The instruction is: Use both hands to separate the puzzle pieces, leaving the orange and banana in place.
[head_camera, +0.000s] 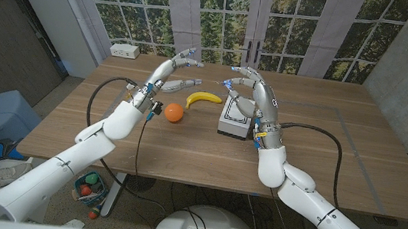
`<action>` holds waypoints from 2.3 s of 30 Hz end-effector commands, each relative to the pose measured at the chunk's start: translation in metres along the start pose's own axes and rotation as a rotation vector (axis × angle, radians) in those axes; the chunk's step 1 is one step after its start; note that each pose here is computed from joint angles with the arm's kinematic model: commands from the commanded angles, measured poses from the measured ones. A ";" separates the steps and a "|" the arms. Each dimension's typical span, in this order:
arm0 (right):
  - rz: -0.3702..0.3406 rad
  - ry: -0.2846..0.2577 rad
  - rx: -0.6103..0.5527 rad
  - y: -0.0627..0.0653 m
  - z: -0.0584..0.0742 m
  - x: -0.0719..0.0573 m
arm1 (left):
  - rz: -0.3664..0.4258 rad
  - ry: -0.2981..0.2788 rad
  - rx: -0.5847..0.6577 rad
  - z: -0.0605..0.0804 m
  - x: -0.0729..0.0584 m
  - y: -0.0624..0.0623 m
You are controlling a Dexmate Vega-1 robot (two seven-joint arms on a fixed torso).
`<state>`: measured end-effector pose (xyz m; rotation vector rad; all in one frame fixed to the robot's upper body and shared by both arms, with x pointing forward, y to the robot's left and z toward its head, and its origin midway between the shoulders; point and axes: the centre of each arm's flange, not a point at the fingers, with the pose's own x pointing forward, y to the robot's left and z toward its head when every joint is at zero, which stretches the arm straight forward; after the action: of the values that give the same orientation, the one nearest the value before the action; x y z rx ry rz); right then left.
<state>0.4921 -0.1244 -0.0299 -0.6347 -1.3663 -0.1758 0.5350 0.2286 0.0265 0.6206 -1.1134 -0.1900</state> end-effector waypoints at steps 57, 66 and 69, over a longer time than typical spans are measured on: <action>0.013 0.002 0.047 0.014 0.001 0.014 | -0.096 -0.049 -0.177 -0.009 0.033 -0.018; 0.012 0.005 0.028 0.010 0.000 0.011 | -0.055 -0.044 -0.170 -0.008 0.030 -0.019; 0.009 0.008 0.020 0.008 0.000 0.010 | -0.037 -0.037 -0.171 -0.008 0.029 -0.020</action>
<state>0.5000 -0.1102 -0.0222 -0.6070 -1.3603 -0.1355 0.5604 0.2020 0.0381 0.5087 -1.1034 -0.3775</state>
